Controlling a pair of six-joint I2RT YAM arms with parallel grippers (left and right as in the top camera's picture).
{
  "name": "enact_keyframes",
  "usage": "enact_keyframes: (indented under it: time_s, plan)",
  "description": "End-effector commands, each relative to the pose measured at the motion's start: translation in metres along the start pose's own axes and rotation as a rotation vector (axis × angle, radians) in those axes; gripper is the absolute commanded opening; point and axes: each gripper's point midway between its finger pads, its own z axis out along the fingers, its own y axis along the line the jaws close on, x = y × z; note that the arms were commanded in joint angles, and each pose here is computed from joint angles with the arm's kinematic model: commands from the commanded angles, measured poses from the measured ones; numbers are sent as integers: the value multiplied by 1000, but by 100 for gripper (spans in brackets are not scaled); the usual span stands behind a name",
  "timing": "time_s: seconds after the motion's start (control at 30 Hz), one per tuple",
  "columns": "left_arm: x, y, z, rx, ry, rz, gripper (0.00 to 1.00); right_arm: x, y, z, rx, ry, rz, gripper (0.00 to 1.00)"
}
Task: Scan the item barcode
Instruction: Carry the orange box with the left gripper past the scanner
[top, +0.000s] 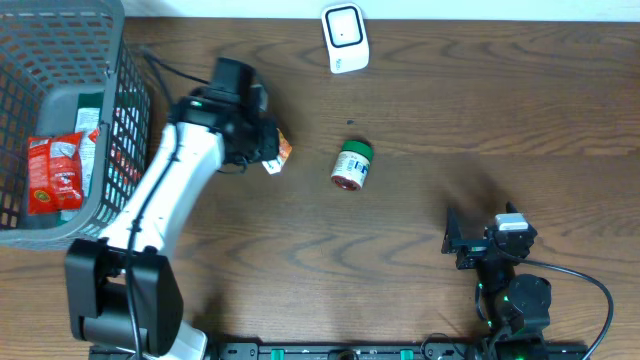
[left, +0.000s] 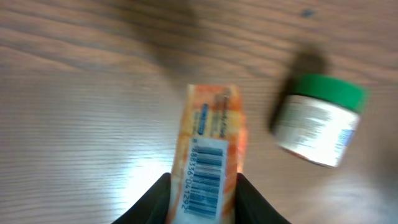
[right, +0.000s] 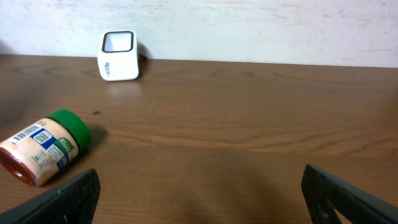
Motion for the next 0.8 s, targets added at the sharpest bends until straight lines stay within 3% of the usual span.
enact_keyframes:
  time_s: [0.0,0.2,0.33,0.57,0.77]
  plan:
    - [-17,-23,-32,287,-4,-67,31,1,-3,0,14,3,14,99]
    - [-29,-4,-50,382,-27,-141,31,1,-3,0,14,3,14,99]
    - [-32,-1,-48,354,-50,-78,30,1,-3,0,14,3,14,99]
    - [-39,8,-26,71,-124,29,28,1,-3,0,14,3,14,99]
    - [-48,-20,-13,-134,-245,201,24,1,-3,0,14,3,14,99]
